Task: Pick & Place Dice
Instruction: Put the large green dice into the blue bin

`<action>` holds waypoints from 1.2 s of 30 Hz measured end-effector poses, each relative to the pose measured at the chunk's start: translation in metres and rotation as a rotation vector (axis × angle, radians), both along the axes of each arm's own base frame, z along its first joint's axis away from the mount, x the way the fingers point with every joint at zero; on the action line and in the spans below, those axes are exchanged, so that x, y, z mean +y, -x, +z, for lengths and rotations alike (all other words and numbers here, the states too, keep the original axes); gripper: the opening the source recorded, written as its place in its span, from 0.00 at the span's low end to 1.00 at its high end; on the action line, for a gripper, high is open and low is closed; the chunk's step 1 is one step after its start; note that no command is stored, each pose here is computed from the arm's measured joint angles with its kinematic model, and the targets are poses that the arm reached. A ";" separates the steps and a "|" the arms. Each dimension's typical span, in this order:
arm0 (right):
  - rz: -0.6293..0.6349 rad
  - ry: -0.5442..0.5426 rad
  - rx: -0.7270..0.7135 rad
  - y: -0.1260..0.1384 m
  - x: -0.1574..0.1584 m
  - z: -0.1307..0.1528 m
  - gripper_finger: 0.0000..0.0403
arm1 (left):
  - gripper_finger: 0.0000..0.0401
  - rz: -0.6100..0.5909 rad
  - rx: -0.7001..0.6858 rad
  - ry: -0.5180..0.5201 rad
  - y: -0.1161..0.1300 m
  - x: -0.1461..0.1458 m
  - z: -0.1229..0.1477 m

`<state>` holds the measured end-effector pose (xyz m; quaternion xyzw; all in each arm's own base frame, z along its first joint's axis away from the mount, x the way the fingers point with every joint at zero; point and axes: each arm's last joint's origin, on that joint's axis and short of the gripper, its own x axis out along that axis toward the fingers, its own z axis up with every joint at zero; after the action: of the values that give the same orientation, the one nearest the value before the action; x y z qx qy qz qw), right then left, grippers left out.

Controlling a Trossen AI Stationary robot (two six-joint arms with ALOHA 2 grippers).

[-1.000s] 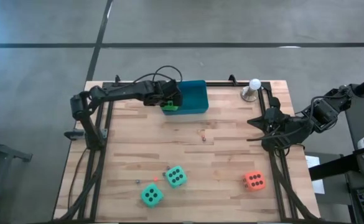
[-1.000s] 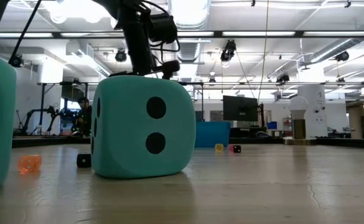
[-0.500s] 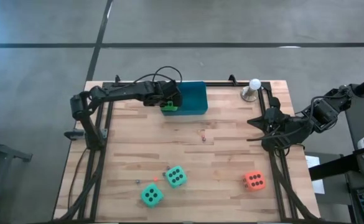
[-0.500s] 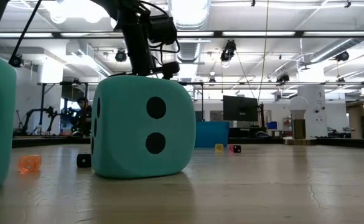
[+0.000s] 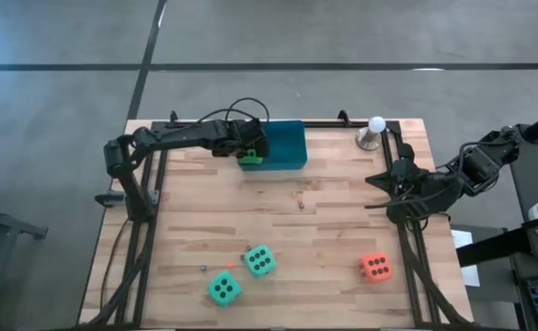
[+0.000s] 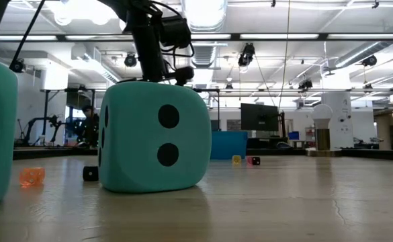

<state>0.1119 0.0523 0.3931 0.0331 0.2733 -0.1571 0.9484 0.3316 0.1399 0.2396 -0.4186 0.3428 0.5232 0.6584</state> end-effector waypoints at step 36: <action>-0.003 0.009 -0.002 0.000 0.000 0.000 0.02 | 0.99 -0.005 -0.028 -0.008 -0.003 0.000 0.001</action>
<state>0.1121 0.0522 0.3932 0.0296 0.2717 -0.1598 0.9485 0.3343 0.1402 0.2403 -0.4223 0.3326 0.5169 0.6662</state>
